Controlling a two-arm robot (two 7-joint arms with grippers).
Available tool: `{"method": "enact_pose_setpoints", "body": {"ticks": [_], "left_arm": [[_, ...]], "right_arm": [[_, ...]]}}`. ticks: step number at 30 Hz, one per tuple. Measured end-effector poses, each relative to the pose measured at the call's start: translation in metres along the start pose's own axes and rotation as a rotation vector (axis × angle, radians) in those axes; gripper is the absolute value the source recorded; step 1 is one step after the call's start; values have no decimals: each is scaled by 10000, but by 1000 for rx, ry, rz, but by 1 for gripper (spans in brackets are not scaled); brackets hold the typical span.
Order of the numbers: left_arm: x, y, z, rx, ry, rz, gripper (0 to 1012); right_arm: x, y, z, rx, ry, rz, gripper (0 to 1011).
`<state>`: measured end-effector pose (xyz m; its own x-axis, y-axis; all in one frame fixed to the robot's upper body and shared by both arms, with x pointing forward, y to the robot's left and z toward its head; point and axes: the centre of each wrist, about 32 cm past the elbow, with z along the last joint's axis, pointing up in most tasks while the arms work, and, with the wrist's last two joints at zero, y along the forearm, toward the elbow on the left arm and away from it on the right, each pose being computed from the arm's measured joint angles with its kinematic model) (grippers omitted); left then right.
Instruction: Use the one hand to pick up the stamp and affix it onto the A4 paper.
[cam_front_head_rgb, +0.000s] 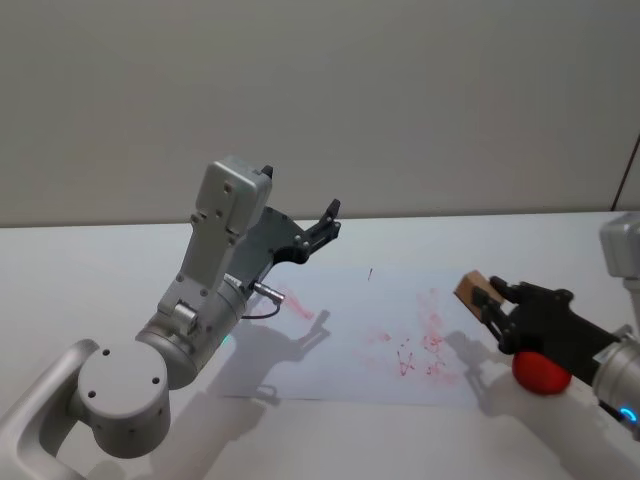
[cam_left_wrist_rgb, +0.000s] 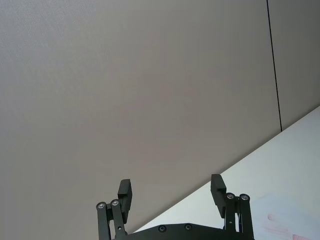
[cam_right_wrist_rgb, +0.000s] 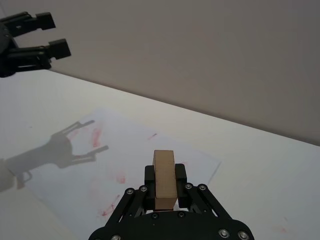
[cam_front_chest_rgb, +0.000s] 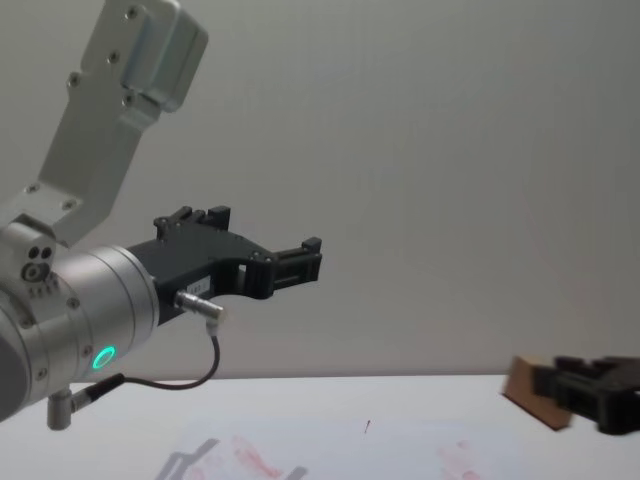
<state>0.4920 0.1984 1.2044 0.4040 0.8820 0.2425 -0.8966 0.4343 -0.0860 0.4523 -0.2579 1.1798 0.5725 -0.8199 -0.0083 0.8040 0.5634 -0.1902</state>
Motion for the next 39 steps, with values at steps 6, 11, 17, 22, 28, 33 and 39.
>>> {"method": "enact_pose_setpoints", "body": {"ticks": [6, 11, 17, 22, 28, 33, 39], "left_arm": [[0, 0, 0, 0, 0, 0, 1001], [0, 0, 0, 0, 0, 0, 1001], [0, 0, 0, 0, 0, 0, 1001], [0, 0, 0, 0, 0, 0, 1001], [0, 0, 0, 0, 0, 0, 1001], [0, 0, 0, 0, 0, 0, 1001], [0, 0, 0, 0, 0, 0, 1001]], "right_arm": [[-65, 119, 23, 11, -1, 38, 224], [-95, 199, 9, -8, -24, 59, 224], [-102, 262, -53, -53, -64, 71, 224], [-93, 307, -141, -96, -91, 77, 224], [-106, 342, -220, -126, -103, 84, 224], [-138, 366, -289, -145, -105, 91, 224], [-170, 374, -343, -157, -99, 90, 224]]}}
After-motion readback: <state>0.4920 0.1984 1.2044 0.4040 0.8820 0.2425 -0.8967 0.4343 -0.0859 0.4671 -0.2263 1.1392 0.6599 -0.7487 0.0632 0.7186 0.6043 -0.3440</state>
